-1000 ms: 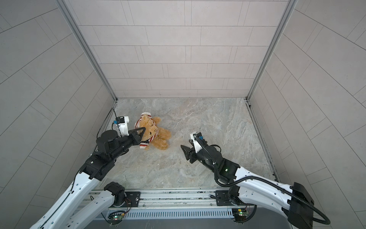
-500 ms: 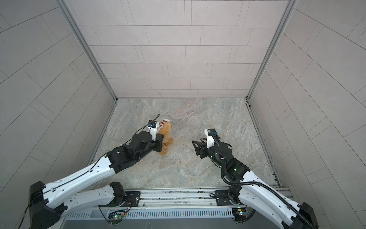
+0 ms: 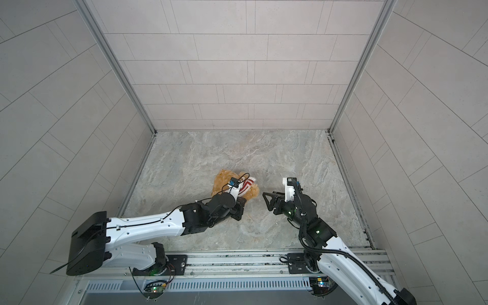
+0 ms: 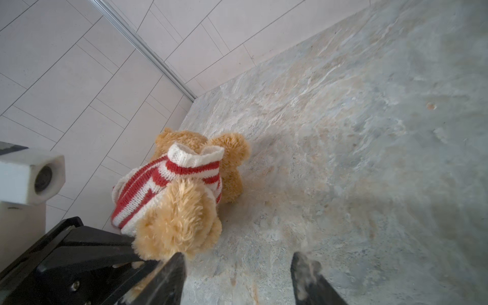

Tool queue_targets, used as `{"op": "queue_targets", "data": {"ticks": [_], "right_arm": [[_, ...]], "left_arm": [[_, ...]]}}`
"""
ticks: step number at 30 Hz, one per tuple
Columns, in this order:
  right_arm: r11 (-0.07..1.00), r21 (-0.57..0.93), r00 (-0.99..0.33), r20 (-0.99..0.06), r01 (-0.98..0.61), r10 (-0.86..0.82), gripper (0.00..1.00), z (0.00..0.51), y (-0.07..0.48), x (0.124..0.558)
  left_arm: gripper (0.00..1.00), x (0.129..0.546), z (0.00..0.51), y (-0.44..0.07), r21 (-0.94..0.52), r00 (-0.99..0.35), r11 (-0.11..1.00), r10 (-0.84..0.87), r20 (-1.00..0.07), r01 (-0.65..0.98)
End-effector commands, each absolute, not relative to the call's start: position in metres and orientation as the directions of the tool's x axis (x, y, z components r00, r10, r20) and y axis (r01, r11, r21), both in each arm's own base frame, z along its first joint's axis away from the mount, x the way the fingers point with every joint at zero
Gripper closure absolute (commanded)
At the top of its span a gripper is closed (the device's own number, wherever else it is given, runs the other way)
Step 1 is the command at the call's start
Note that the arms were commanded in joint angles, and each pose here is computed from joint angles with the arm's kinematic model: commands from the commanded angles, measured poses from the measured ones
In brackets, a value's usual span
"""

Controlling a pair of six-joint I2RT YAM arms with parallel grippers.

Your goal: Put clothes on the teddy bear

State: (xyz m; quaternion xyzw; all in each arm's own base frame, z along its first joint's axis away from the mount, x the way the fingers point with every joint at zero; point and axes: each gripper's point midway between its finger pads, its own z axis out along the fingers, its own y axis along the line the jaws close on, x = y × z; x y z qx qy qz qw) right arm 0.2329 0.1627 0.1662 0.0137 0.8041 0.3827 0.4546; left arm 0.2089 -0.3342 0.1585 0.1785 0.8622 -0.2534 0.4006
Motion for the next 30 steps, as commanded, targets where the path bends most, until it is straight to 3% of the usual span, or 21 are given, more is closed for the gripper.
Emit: {"op": "queue_targets", "data": {"ticks": [1, 8, 24, 27, 30], "right_arm": [[0.596, 0.716, -0.595, -0.67, -0.363, 0.443, 0.33, 0.185, 0.177, 0.234], [0.525, 0.749, -0.626, -0.645, -0.404, 0.438, 0.33, 0.189, 0.198, 0.235], [0.52, 0.715, -0.619, -0.684, -0.466, 0.386, 0.39, 0.2, 0.228, 0.239], [0.51, 0.719, -0.631, -0.68, -0.473, 0.374, 0.44, 0.2, 0.237, 0.242], [0.505, 0.724, -0.637, -0.674, -0.47, 0.374, 0.56, 0.198, 0.241, 0.244]], "left_arm": [[1.0, 0.209, 0.165, -0.343, -0.353, -0.611, 0.787, 0.038, -0.791, 0.506], [1.0, 0.207, 0.157, -0.35, -0.377, -0.625, 0.774, 0.031, -0.78, 0.508], [1.0, 0.197, 0.159, -0.358, -0.415, -0.629, 0.733, 0.024, -0.777, 0.539], [1.0, 0.195, 0.16, -0.359, -0.42, -0.629, 0.727, 0.019, -0.777, 0.542], [1.0, 0.195, 0.16, -0.358, -0.422, -0.628, 0.728, 0.015, -0.778, 0.54]]}}
